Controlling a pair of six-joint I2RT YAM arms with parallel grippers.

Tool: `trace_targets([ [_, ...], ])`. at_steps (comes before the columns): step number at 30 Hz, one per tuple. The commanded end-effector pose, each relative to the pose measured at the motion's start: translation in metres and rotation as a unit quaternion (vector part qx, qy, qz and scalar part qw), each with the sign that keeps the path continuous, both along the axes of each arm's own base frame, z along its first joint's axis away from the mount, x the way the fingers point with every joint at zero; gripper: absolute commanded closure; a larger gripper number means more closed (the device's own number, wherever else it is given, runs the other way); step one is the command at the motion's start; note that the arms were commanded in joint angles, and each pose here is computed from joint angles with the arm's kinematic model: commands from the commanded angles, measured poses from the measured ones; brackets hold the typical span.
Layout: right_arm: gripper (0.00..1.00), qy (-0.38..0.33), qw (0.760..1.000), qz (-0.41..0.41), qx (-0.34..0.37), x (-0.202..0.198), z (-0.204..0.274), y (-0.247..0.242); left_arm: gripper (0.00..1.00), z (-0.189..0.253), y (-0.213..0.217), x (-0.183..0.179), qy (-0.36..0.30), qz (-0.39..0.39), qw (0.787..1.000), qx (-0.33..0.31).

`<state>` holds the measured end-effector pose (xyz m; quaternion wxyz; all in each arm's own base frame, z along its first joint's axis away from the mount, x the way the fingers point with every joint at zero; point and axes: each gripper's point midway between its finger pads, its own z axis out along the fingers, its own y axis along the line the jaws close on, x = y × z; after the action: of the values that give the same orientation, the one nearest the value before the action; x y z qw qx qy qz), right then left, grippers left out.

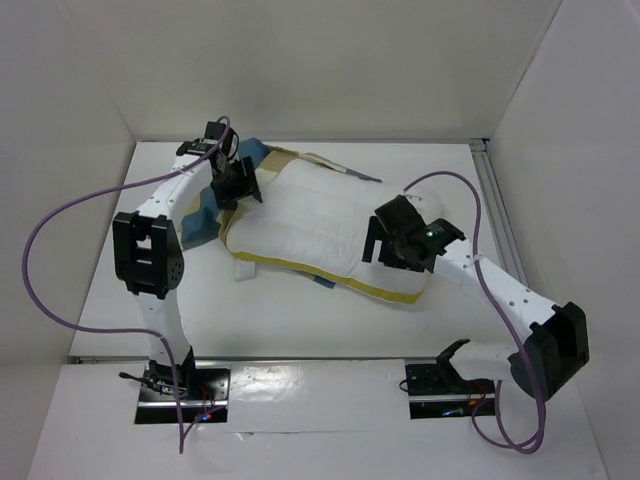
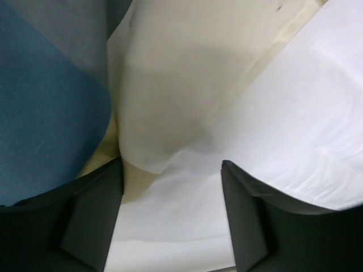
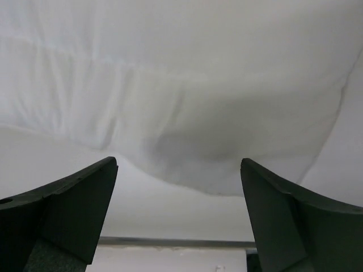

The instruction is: Put the pillow into the pillowcase

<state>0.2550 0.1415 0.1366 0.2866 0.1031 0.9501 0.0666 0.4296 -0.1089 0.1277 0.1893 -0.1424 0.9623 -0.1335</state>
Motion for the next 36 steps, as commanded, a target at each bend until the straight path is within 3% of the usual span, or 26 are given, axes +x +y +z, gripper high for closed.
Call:
trace_targets([
  [1, 0.00, -0.051, 0.997, -0.035, -0.037, 0.009, 0.047, -0.005, 0.17, 0.022, -0.012, 0.019, -0.028, -0.019, 0.999, -0.020],
  [2, 0.00, -0.058, 0.996, -0.026, -0.057, 0.011, 0.054, -0.001, 0.10, 0.028, -0.004, 0.020, -0.036, -0.009, 0.999, -0.015],
  [4, 0.00, -0.081, 0.992, -0.026, -0.093, 0.022, 0.073, -0.007, 0.10, 0.055, 0.007, 0.022, -0.068, 0.007, 0.998, -0.016],
  [8, 0.02, -0.132, 0.985, 0.041, -0.108, 0.062, 0.106, 0.038, 0.28, 0.080, 0.042, 0.009, -0.091, 0.068, 0.993, -0.040],
  [11, 0.04, -0.168, 0.974, 0.088, -0.125, 0.098, 0.117, 0.065, 0.36, 0.070, 0.039, -0.012, -0.076, 0.062, 0.993, -0.062],
  [13, 0.09, -0.181, 0.966, 0.121, -0.136, 0.135, 0.117, 0.090, 0.36, 0.070, 0.034, -0.027, -0.073, 0.057, 0.993, -0.078],
  [15, 0.16, -0.201, 0.964, 0.126, -0.120, 0.168, 0.133, 0.105, 0.30, 0.051, 0.029, -0.043, -0.054, 0.055, 0.993, -0.090],
  [16, 0.21, -0.174, 0.966, 0.135, -0.134, 0.194, 0.103, 0.105, 0.28, 0.047, 0.025, -0.049, -0.048, 0.053, 0.992, -0.104],
  [18, 0.21, -0.158, 0.968, 0.152, -0.120, 0.230, 0.087, 0.116, 0.21, 0.034, 0.021, -0.067, -0.035, 0.053, 0.991, -0.114],
  [19, 0.18, -0.140, 0.969, 0.159, -0.127, 0.235, 0.076, 0.114, 0.18, 0.029, 0.018, -0.074, -0.028, 0.048, 0.991, -0.124],
  [20, 0.07, -0.131, 0.969, 0.161, -0.137, 0.243, 0.067, 0.112, 0.17, 0.025, 0.015, -0.079, -0.024, 0.049, 0.990, -0.132],
  [21, 0.05, -0.143, 0.966, 0.145, -0.157, 0.254, 0.074, 0.107, 0.17, 0.015, 0.014, -0.092, -0.012, 0.047, 0.989, -0.137],
  [23, 0.03, -0.109, 0.969, 0.131, -0.177, 0.272, 0.039, 0.082, 0.16, 0.009, 0.007, -0.096, -0.007, 0.047, 0.986, -0.159],
  [26, 0.03, -0.112, 0.975, 0.116, -0.150, 0.294, 0.029, 0.061, 0.16, 0.007, -0.003, -0.102, -0.011, 0.043, 0.985, -0.166],
  [35, 0.07, -0.049, 0.975, 0.186, -0.109, 0.299, -0.043, 0.059, 0.16, -0.016, -0.015, -0.090, 0.014, 0.040, 0.989, -0.144],
  [36, 0.12, -0.044, 0.976, 0.187, -0.100, 0.299, -0.049, 0.055, 0.16, -0.024, -0.015, -0.088, 0.022, 0.042, 0.989, -0.143],
])
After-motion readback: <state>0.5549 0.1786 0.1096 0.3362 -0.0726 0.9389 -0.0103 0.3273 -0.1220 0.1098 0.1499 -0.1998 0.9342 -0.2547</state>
